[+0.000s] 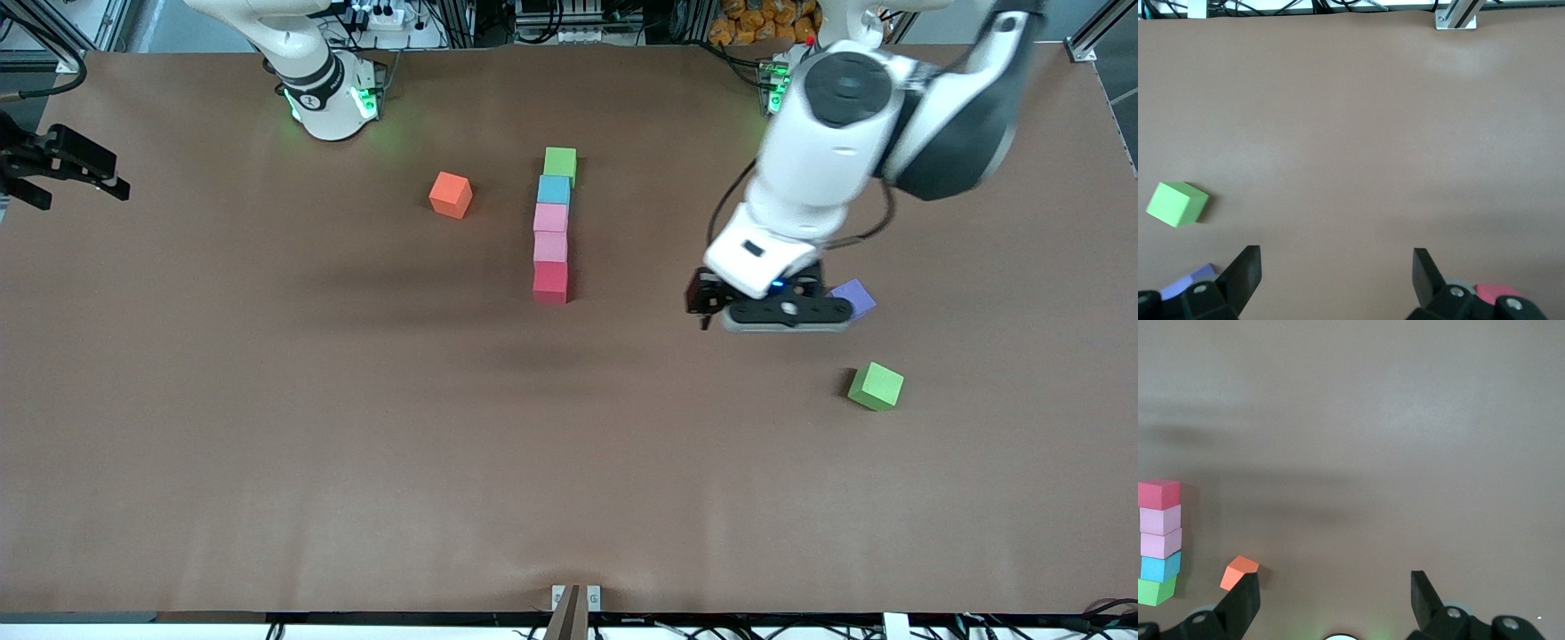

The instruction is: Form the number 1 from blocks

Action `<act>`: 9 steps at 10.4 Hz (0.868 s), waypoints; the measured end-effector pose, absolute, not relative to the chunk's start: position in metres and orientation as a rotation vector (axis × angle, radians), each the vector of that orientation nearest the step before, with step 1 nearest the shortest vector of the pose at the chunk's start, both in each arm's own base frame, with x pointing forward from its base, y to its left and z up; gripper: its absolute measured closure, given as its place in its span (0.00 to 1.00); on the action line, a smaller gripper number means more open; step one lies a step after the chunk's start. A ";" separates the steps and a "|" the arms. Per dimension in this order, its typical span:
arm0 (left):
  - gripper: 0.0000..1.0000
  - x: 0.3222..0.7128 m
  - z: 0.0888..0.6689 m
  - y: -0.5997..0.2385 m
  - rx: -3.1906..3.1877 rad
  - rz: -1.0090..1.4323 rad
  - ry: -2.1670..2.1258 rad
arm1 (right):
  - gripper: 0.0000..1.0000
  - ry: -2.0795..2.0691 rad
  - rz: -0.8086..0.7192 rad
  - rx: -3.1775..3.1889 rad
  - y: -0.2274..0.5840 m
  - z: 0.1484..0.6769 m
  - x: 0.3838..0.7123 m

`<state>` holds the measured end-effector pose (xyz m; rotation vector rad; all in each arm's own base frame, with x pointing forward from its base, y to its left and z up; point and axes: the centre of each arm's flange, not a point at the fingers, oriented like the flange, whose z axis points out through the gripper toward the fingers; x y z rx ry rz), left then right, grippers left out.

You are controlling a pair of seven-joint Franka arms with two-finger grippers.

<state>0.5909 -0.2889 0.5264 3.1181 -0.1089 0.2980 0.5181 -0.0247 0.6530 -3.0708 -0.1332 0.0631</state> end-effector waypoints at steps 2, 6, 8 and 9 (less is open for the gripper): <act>0.00 0.597 0.542 -0.237 3.162 0.222 -0.236 | 0.00 -0.131 0.060 -3.071 -0.025 0.653 0.518; 0.00 0.590 0.580 -0.103 3.088 0.003 -0.353 | 0.00 -0.128 0.059 -3.071 -0.027 0.654 0.518; 0.00 0.576 0.597 -0.068 3.086 -0.060 -0.327 | 0.00 -0.121 0.059 -3.071 -0.029 0.654 0.517; 0.00 0.568 0.608 -0.061 3.087 -0.056 -0.319 | 0.00 -0.113 0.059 -3.071 -0.032 0.654 0.517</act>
